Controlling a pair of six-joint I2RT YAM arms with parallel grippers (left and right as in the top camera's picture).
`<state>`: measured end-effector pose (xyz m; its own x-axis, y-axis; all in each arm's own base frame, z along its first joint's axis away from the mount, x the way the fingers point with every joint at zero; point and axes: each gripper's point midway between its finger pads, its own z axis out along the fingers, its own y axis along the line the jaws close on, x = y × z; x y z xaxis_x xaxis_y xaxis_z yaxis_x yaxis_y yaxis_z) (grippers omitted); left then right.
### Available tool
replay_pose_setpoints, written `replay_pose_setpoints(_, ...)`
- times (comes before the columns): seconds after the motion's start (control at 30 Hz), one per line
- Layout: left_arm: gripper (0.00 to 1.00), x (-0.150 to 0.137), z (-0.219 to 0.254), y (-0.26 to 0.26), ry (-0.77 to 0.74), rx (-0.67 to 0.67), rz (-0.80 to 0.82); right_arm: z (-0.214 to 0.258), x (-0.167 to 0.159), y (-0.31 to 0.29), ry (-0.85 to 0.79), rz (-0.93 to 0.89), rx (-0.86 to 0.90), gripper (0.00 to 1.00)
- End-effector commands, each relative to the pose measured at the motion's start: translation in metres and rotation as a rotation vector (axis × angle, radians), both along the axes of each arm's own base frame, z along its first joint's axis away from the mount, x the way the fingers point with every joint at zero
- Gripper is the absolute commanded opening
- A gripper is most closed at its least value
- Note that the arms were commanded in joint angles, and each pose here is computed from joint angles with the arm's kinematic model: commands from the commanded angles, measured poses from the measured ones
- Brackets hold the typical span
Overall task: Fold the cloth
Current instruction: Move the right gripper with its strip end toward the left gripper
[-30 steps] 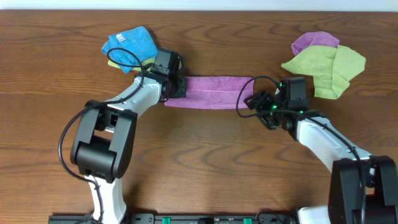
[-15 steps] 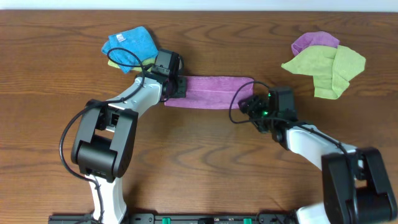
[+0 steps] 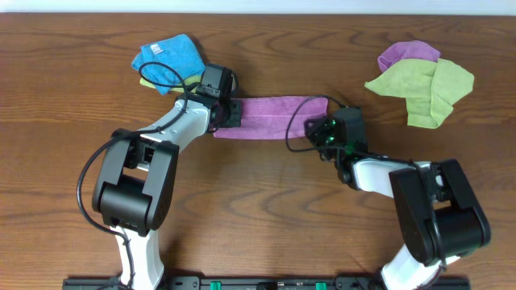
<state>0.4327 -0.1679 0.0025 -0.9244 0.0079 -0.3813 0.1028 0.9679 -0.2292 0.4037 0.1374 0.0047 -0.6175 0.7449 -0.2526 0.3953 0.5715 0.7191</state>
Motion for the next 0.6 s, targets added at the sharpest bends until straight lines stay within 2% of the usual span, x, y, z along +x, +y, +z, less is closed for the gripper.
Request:
replay_pose_setpoints(0.0,0.06,0.002,-0.003,0.002,0.004,0.024,-0.003,-0.021,-0.005,-0.014,0.002,-0.008,-0.117,0.09)
replay_pose_setpoints(0.03,0.06,0.002,-0.003,0.002,0.005,0.023,-0.001,-0.018,-0.002,-0.013,-0.024,0.008,-0.129,0.01)
replay_pose_setpoints(0.3,0.06,-0.002,-0.005,0.003,0.027,0.023,0.017,0.031,0.017,0.001,-0.220,0.142,-0.190,0.01)
replay_pose_setpoints(0.57,0.06,-0.003,-0.006,0.004,0.031,0.026,0.019,0.082,0.018,0.021,-0.329,0.264,-0.251,0.01)
